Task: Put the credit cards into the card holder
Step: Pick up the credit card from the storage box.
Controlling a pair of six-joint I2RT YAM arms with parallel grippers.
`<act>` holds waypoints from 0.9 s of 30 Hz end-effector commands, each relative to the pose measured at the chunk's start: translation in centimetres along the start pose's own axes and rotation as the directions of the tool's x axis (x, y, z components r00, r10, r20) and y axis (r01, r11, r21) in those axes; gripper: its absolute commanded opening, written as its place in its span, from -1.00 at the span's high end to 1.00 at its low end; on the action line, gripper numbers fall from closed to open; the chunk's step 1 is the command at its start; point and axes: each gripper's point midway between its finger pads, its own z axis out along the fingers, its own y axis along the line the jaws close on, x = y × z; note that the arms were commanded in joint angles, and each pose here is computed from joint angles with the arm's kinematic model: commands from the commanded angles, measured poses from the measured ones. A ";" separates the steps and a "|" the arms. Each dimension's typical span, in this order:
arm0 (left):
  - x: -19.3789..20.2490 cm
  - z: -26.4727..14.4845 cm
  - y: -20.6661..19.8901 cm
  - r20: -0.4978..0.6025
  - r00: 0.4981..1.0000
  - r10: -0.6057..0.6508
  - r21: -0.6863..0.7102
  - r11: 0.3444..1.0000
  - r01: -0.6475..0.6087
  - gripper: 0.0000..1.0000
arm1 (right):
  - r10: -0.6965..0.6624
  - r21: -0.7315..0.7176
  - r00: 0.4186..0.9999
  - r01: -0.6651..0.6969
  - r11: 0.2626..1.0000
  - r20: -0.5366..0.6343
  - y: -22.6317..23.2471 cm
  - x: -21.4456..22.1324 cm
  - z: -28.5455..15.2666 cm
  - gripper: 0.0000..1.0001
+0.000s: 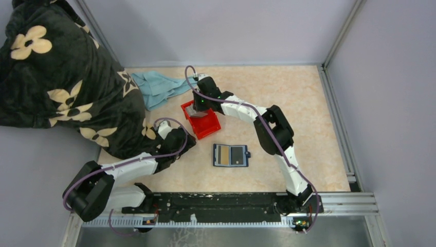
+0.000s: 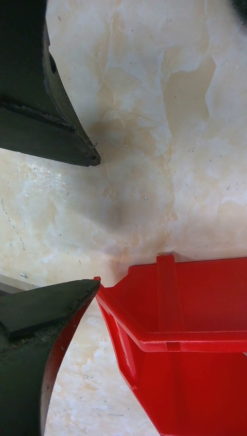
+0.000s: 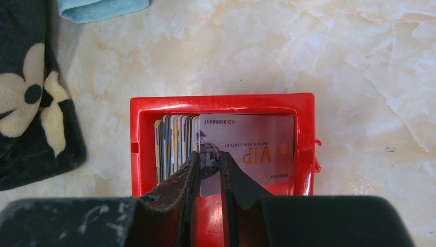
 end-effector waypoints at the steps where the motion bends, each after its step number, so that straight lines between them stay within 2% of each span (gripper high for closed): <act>1: 0.1 0.2 0.1 -0.001 1.000 -0.003 0.006 1.000 0.003 -0.73 | 0.009 -0.050 0.999 -0.006 0.999 0.052 1.9 -2.2 -2.0 0.68; 14: 0.3 0.2 0.3 -0.008 1.000 -0.005 0.006 1.000 0.005 -0.72 | 0.014 -0.056 0.999 -0.011 0.998 0.038 2.0 -1.6 -1.9 0.52; 27: 0.0 0.0 0.1 0.000 1.000 -0.001 0.010 1.000 0.001 -0.72 | 0.020 -0.054 0.998 -0.017 0.998 0.060 2.1 -2.2 -2.6 0.59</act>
